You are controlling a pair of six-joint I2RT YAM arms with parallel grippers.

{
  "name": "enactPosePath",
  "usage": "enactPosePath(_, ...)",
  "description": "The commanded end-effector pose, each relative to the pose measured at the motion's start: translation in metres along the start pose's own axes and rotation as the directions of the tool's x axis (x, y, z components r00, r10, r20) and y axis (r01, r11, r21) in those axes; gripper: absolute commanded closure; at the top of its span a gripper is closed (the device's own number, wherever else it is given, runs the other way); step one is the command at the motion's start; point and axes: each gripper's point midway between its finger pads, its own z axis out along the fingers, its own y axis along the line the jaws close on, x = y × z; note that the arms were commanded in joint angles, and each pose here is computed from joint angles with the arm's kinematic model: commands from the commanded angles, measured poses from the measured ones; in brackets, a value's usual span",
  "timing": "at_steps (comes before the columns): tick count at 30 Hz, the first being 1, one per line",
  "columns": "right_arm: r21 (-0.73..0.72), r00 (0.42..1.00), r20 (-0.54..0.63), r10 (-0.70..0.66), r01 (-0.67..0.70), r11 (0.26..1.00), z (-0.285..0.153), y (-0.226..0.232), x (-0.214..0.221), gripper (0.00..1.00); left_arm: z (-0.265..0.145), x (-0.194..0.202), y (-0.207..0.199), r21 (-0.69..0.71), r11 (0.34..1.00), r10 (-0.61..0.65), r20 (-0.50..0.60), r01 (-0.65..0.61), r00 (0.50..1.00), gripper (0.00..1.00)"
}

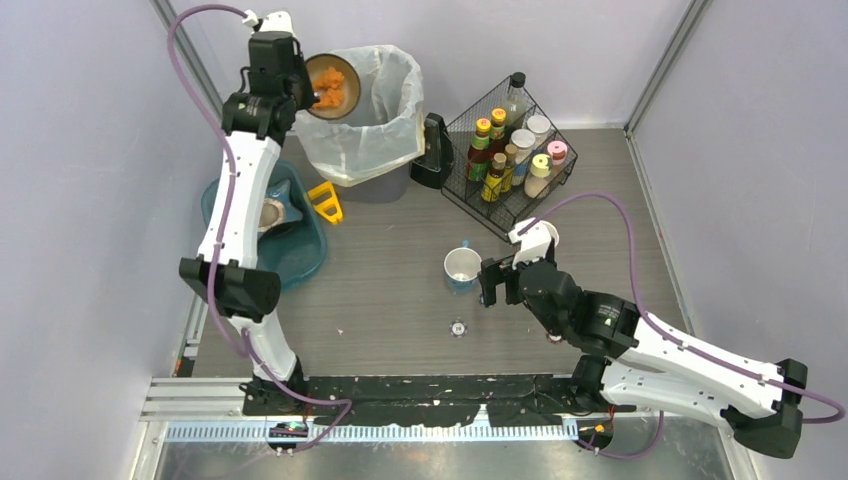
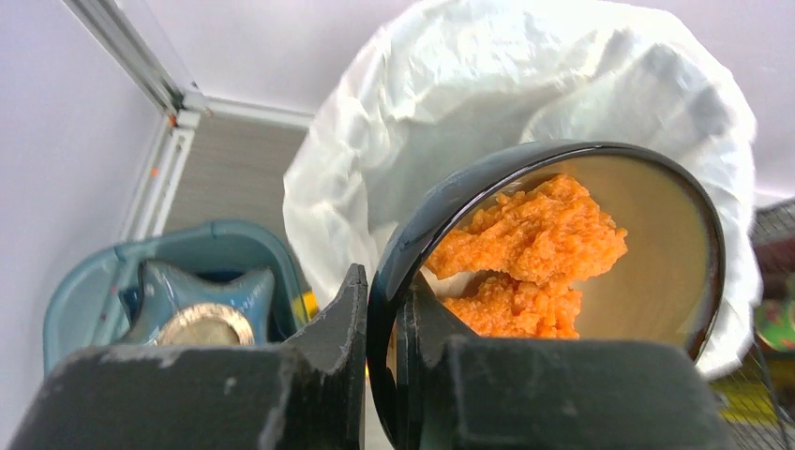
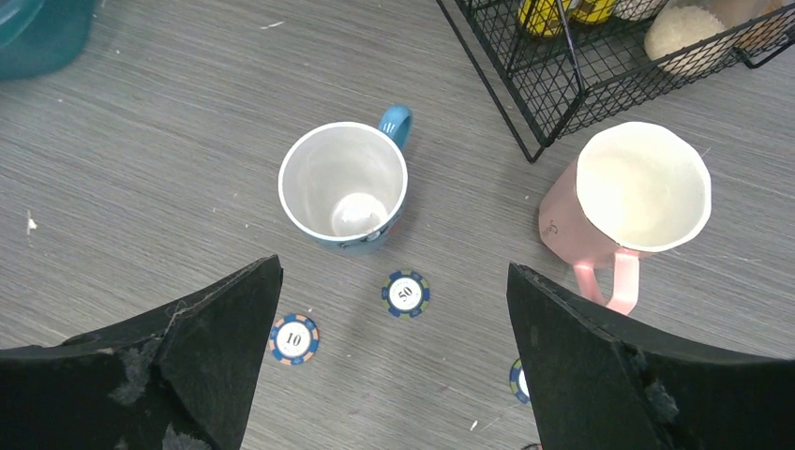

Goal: Clear the kitchen counter

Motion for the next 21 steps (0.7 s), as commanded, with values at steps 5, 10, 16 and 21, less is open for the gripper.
enactPosePath(5,0.051,0.999,-0.004,-0.052,0.052,0.997,0.008,-0.002,-0.007,0.05,0.031,-0.12,-0.002,-0.108,0.994,0.071,0.501,-0.02,0.863,1.0)
enactPosePath(10,0.081,0.995,-0.028,-0.1,0.102,0.991,0.013,-0.005,-0.002,0.05,0.041,-0.133,-0.025,-0.388,0.876,0.47,0.546,-0.287,0.694,1.0)
enactPosePath(16,0.092,0.993,-0.034,-0.116,0.118,0.989,0.014,-0.008,0.0,0.05,0.054,-0.118,-0.043,-0.525,0.711,0.699,0.454,-0.468,0.552,1.0)
enactPosePath(21,0.094,0.993,-0.032,-0.116,0.118,0.988,0.014,-0.009,0.001,0.05,0.058,-0.107,-0.052,-0.599,0.562,0.826,0.362,-0.57,0.433,1.0)
